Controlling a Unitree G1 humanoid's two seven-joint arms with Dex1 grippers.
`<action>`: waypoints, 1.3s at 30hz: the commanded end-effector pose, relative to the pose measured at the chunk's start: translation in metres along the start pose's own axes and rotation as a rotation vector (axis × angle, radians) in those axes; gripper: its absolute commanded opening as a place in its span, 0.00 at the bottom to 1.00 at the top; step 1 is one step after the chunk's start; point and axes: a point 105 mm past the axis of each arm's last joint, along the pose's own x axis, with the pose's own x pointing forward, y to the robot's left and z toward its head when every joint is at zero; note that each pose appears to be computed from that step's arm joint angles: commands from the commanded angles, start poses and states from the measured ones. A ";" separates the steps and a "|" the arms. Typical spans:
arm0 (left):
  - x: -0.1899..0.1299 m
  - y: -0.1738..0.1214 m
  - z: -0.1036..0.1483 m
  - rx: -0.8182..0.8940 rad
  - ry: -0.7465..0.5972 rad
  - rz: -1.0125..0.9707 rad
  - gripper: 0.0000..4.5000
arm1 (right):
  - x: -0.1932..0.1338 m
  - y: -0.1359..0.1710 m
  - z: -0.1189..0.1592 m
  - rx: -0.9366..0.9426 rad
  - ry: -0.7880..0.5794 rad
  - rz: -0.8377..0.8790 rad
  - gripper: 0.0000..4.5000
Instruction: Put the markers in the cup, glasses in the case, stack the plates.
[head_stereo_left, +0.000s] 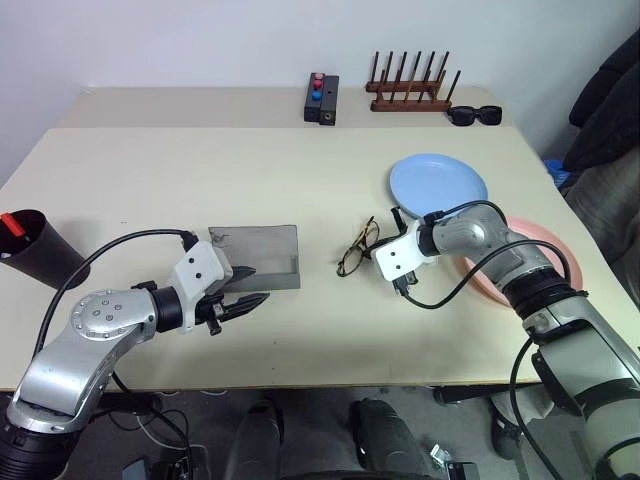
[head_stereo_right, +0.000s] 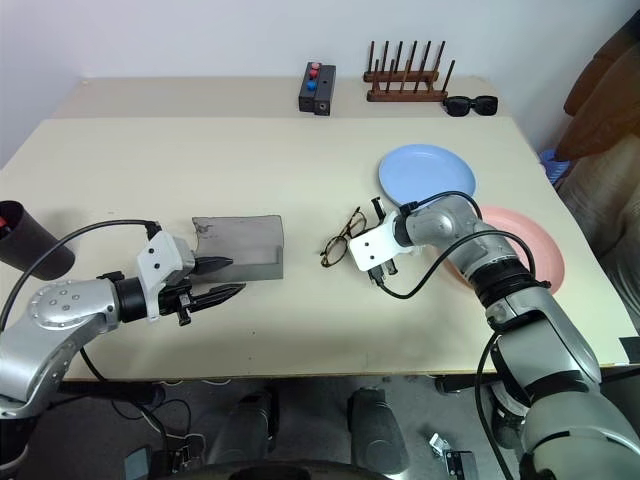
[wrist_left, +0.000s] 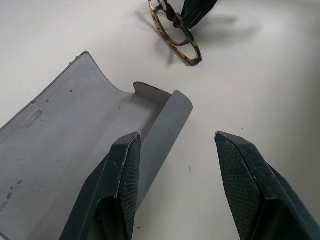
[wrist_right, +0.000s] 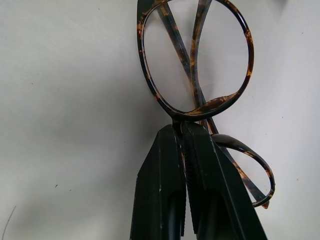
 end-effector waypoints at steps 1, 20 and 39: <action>-0.005 0.001 0.010 0.032 -0.030 0.024 0.53 | -0.011 -0.009 0.001 -0.002 -0.004 0.008 0.01; -0.008 0.008 0.011 0.040 -0.027 0.039 0.53 | -0.055 -0.005 0.027 -0.062 -0.076 0.161 0.01; -0.003 0.014 0.012 0.042 -0.031 0.035 0.53 | -0.041 0.012 0.041 -0.592 -0.073 0.413 0.01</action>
